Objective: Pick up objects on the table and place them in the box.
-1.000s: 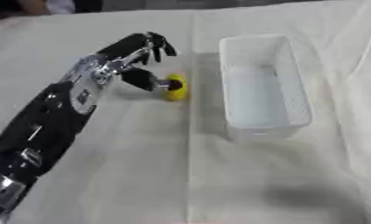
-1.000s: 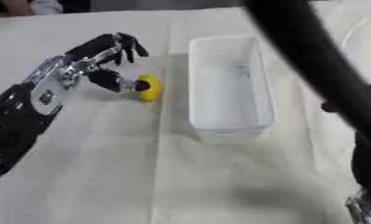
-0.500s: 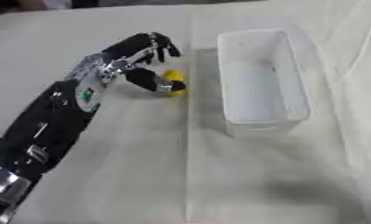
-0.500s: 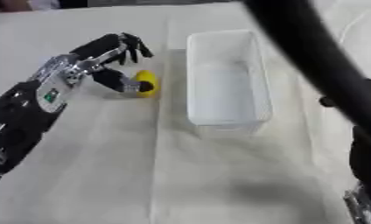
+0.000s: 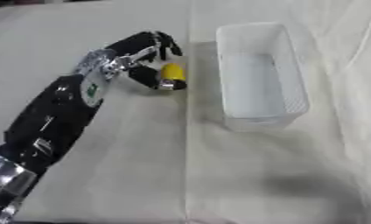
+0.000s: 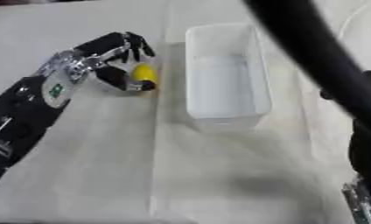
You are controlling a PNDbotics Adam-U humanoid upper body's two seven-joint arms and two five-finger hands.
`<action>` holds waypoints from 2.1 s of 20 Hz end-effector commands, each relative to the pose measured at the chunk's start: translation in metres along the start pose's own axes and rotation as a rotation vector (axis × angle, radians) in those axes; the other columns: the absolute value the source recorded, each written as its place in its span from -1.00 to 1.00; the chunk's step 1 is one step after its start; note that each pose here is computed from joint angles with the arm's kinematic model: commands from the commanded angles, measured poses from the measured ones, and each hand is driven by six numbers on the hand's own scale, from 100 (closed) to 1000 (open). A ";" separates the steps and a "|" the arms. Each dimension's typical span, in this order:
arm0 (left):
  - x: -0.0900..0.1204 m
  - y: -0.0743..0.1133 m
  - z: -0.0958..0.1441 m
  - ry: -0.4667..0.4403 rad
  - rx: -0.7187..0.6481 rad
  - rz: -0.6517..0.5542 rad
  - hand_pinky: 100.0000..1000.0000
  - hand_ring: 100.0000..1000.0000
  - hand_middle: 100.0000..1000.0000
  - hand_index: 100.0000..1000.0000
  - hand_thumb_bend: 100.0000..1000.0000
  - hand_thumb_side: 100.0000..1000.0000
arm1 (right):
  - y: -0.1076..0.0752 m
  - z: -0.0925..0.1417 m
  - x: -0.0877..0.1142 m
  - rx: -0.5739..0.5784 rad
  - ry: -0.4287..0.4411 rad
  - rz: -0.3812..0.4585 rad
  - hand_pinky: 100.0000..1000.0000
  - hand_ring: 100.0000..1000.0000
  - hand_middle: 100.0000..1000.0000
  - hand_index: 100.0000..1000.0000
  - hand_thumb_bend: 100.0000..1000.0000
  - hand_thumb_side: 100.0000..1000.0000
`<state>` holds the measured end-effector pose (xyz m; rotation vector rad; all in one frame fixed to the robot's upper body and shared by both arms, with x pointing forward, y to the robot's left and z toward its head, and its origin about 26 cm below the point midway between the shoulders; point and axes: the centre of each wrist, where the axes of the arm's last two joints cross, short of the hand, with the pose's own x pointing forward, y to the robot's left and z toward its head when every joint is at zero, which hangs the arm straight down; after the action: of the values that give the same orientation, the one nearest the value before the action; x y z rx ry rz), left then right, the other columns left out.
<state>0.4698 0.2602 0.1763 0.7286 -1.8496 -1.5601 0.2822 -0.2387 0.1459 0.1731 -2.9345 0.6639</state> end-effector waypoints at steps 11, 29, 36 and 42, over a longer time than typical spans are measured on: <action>0.012 0.014 -0.012 -0.090 -0.015 -0.024 -0.39 0.06 0.24 0.48 0.00 0.54 | -0.003 -0.005 0.001 -0.009 -0.022 0.008 0.32 0.58 0.70 0.61 -0.41 1.00; 0.009 0.023 -0.004 -0.077 -0.040 -0.048 -0.35 0.08 0.25 0.50 -0.02 0.55 | -0.002 -0.004 0.002 -0.005 -0.018 0.006 0.32 0.58 0.70 0.61 -0.40 1.00; 0.000 0.018 0.003 -0.044 -0.064 -0.046 -0.34 0.08 0.25 0.50 -0.01 0.54 | -0.002 -0.004 0.002 -0.006 -0.018 0.005 0.32 0.58 0.70 0.61 -0.39 1.00; -0.006 0.011 0.008 -0.025 -0.079 -0.030 -0.35 0.08 0.25 0.50 -0.01 0.53 | -0.002 -0.004 0.002 -0.007 -0.017 0.003 0.32 0.58 0.70 0.61 -0.39 1.00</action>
<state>0.4672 0.2587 0.1746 0.6630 -1.8003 -1.6612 0.2822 -0.2386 0.1458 0.1737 -2.9352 0.6541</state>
